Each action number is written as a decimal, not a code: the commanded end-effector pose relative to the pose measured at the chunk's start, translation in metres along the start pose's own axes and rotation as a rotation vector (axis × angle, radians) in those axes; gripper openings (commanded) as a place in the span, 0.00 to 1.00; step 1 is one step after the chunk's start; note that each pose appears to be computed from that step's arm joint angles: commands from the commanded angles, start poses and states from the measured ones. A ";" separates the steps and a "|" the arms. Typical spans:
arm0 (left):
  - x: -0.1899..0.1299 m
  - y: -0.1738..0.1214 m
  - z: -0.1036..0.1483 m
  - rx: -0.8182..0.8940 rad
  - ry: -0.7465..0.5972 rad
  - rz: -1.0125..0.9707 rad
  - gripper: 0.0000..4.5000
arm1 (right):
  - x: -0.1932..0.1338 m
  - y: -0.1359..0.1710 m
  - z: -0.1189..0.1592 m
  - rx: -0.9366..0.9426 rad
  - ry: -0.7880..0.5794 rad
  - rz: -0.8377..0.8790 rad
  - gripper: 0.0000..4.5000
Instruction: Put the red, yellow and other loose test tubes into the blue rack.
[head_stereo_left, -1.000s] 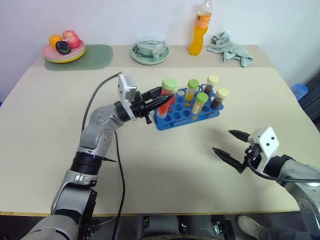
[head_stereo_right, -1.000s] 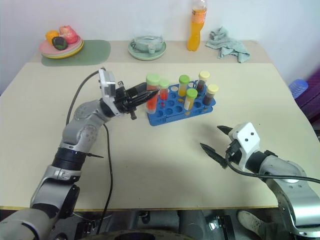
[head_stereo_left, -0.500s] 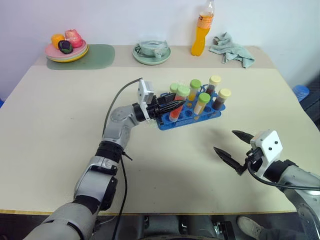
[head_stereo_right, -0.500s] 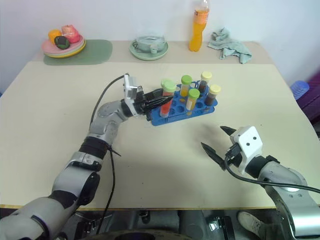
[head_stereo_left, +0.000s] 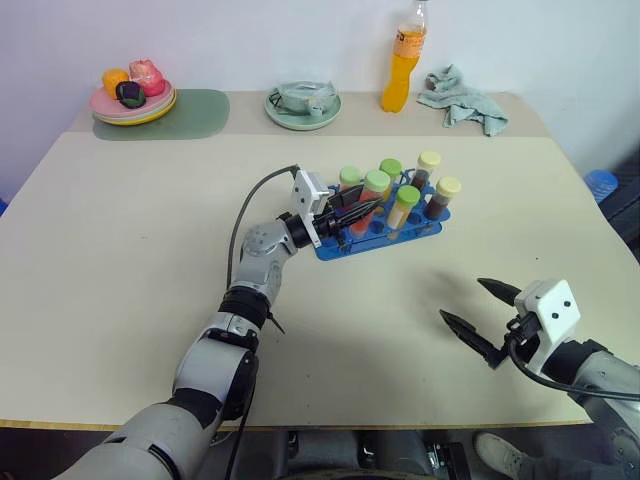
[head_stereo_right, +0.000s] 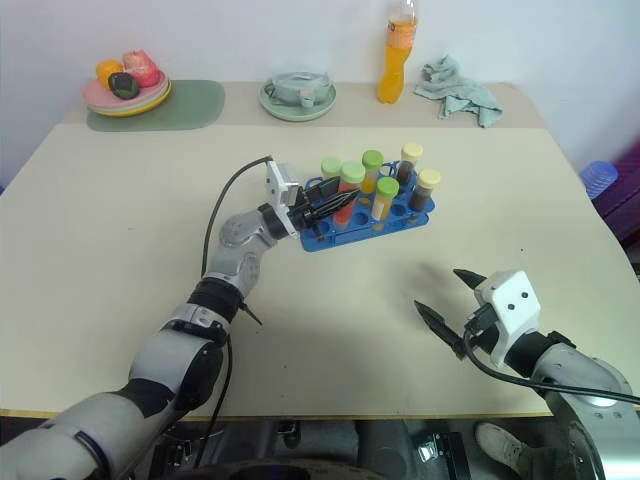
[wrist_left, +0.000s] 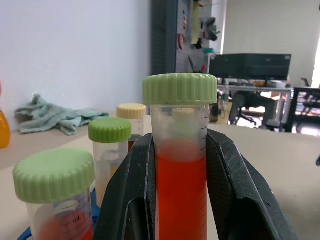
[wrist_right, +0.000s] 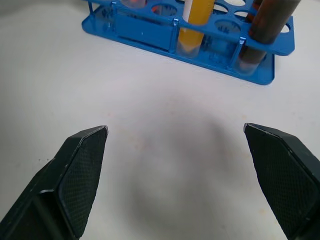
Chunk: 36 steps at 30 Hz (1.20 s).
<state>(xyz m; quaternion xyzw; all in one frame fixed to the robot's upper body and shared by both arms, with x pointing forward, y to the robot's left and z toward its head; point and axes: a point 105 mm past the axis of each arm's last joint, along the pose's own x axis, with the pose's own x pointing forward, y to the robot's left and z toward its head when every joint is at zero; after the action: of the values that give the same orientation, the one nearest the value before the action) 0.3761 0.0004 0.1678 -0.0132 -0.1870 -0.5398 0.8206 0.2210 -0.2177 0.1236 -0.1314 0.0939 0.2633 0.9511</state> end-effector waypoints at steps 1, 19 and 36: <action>-0.003 -0.001 -0.012 -0.008 0.038 0.023 0.22 | -0.003 0.002 0.017 -0.036 -0.056 -0.011 1.00; -0.009 -0.001 0.000 -0.050 0.031 0.029 0.94 | 0.007 -0.003 0.020 -0.032 -0.079 -0.026 1.00; -0.144 0.012 0.027 0.237 0.196 0.296 0.94 | 0.004 -0.028 0.001 -0.086 -0.077 -0.010 1.00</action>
<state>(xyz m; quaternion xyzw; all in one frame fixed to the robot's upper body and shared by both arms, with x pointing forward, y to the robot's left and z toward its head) 0.3339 0.1328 0.1300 0.0922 -0.1273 -0.3963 0.9046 0.2390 -0.2366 0.1166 -0.1408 0.0692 0.2652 0.9513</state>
